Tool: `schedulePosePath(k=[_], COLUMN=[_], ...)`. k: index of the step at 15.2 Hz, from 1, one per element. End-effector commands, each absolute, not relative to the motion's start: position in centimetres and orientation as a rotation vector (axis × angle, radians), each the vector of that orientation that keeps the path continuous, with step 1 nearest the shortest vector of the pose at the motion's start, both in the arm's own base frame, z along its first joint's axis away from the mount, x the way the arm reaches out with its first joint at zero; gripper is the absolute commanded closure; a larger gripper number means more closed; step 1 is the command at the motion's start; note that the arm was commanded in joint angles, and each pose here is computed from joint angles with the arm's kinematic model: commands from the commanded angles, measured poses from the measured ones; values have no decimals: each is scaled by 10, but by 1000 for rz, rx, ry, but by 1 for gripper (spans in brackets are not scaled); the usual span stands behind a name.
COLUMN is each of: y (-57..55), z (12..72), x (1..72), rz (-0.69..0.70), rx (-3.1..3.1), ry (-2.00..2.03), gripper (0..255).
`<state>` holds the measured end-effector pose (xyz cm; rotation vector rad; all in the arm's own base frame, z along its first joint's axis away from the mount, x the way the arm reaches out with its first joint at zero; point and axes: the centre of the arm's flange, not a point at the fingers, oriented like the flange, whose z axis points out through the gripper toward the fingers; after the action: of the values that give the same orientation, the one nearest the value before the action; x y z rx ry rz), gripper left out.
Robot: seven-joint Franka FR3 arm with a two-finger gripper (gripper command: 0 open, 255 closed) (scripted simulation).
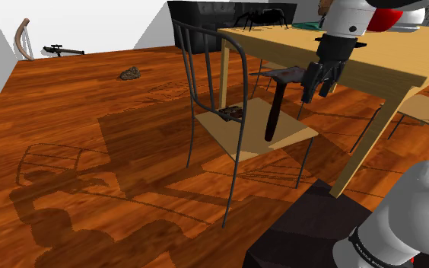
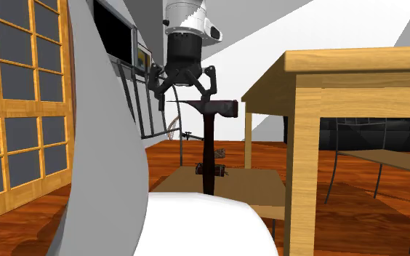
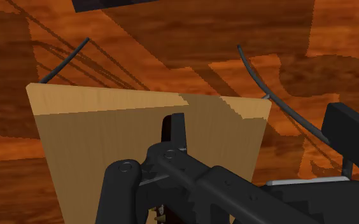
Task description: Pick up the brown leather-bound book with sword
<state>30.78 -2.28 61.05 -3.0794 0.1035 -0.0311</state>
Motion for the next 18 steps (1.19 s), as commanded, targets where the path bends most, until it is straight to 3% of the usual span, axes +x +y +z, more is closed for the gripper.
schedulePosePath(k=[1,18], y=[-23,4], z=[611,511], x=[308,515], rz=[-31,19], rx=[-3079,-3224], ry=[103,237], gripper=[0,0])
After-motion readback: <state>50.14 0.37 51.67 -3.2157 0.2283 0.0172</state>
